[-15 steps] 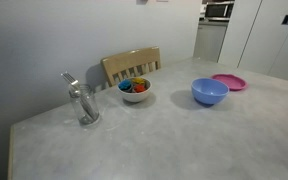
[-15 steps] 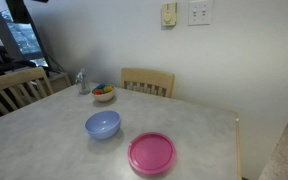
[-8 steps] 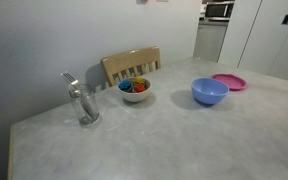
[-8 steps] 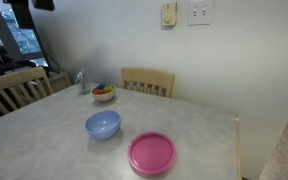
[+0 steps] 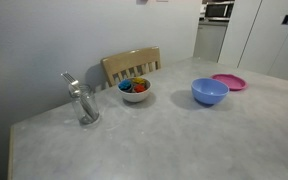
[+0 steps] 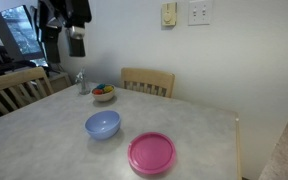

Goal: Put the pink plate on top of the blue bowl

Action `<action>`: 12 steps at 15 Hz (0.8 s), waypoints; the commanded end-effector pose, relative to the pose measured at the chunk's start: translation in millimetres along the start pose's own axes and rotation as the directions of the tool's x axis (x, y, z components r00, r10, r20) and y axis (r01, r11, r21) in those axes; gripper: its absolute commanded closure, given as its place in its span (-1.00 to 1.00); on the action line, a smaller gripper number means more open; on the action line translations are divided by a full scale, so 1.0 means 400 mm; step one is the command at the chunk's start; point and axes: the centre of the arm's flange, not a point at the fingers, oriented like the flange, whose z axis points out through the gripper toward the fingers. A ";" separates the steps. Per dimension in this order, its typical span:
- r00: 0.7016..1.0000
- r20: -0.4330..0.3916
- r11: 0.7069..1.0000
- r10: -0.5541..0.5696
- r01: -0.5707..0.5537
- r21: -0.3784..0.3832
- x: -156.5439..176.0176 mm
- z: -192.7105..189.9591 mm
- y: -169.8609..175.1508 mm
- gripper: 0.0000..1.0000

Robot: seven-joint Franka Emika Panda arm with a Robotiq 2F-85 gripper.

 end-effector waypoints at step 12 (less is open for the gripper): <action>0.995 -0.079 0.996 -0.061 0.066 0.061 0.122 0.183 0.009 -1.00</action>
